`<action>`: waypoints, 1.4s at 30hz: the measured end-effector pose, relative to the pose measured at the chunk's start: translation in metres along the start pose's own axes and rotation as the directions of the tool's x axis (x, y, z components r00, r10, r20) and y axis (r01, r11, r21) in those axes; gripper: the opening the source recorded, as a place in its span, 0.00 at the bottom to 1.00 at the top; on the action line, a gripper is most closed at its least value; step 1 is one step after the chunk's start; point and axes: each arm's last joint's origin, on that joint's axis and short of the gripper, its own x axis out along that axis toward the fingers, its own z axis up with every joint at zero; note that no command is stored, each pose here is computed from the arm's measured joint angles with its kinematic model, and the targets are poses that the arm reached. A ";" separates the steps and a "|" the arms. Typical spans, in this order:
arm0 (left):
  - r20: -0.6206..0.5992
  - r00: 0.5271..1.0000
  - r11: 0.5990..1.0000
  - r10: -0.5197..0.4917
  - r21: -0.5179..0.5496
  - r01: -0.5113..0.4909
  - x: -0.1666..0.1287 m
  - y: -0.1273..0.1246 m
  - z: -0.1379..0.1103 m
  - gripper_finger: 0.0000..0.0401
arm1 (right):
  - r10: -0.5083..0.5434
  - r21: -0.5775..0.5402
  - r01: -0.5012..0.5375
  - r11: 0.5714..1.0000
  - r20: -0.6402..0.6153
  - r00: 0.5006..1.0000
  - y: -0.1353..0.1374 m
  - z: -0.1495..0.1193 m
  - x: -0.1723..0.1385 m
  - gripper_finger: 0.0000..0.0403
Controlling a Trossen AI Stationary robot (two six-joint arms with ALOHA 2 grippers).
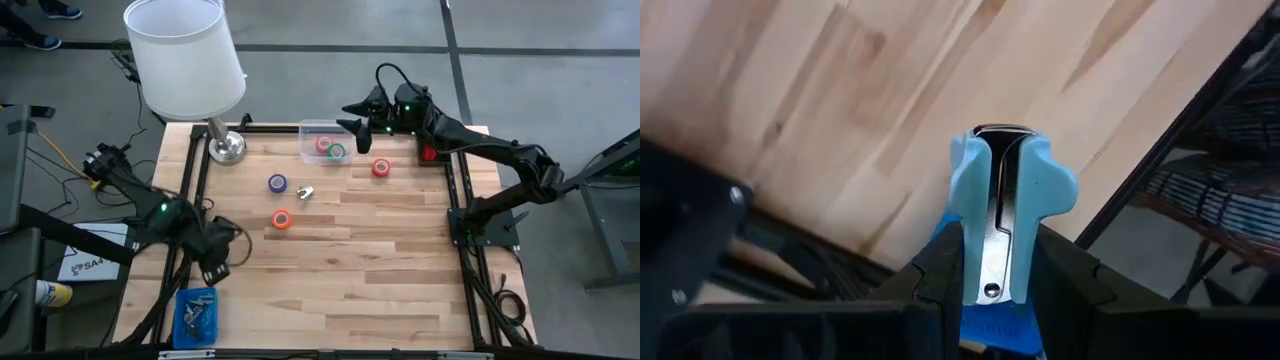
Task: Pick and place Stapler, Stapler remover, tape
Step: Put the light blue staple remover into the blue bin
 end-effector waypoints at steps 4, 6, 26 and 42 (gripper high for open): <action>-0.035 0.999 0.998 0.040 -0.036 -0.042 0.012 -0.013 -0.015 0.21 | -0.022 -0.005 0.022 1.000 -0.002 1.000 -0.007 0.000 -0.001 0.51; -0.051 0.997 0.998 0.053 -0.042 -0.055 0.019 -0.020 -0.023 0.21 | -0.028 -0.017 0.028 0.999 -0.006 1.000 -0.009 0.000 -0.002 0.51; -0.244 0.949 0.963 0.199 0.228 -0.143 0.097 -0.068 -0.111 0.21 | -0.022 -0.034 0.020 0.999 -0.053 0.998 -0.009 -0.005 -0.002 0.51; -0.267 0.910 0.809 0.318 0.577 -0.114 0.152 -0.059 -0.120 0.21 | -0.022 -0.033 0.020 0.999 -0.058 0.998 -0.009 -0.005 -0.002 0.51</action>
